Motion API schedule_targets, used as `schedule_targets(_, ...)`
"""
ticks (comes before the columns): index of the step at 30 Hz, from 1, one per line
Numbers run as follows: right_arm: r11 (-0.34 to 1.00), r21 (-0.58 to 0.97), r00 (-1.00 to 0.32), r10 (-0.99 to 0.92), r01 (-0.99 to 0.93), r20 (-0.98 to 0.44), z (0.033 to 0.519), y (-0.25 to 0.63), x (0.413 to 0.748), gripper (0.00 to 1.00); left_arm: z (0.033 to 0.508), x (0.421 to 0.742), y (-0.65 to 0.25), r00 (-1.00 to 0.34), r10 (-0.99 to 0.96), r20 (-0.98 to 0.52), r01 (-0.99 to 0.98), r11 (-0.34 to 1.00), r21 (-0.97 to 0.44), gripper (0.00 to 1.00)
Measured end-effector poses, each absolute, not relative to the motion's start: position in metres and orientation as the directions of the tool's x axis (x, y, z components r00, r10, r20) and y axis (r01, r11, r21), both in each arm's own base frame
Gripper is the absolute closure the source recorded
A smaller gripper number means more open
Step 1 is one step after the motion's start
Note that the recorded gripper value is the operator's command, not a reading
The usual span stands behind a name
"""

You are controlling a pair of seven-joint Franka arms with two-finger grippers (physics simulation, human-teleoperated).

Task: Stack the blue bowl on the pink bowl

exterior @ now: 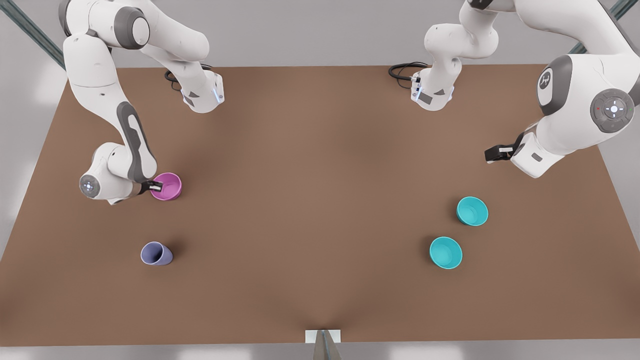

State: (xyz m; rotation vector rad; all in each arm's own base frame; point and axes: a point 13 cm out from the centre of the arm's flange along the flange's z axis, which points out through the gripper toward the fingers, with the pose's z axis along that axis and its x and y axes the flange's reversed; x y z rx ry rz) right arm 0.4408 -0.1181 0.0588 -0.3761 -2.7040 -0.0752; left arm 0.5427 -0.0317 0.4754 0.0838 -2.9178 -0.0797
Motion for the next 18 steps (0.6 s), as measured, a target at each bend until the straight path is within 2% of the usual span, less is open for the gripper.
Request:
schedule_targets(5,0.965,0.015,-0.888,0.235,0.262,0.396,0.076,-0.103,0.458,0.79,0.475,0.542,-0.032,-0.974,-0.062,0.219,-0.05,0.997,0.06,0.0)
schedule_targets(9,0.972,0.064,-0.907,0.184,0.224,0.378,0.096,-0.048,0.479,0.79,0.475,0.542,-0.029,-0.973,-0.066,0.222,-0.053,0.997,0.061,0.0)
schedule_targets(12,0.976,0.131,-0.928,0.117,0.174,0.355,0.11,0.032,0.501,0.79,0.475,0.541,-0.029,-0.972,-0.066,0.226,-0.053,0.997,0.061,0.0)
schedule_targets(18,0.942,0.317,-0.957,0.012,0.108,0.291,0.13,0.252,0.557,0.79,0.475,0.54,-0.028,-0.971,-0.066,0.229,-0.053,0.997,0.062,0.0)
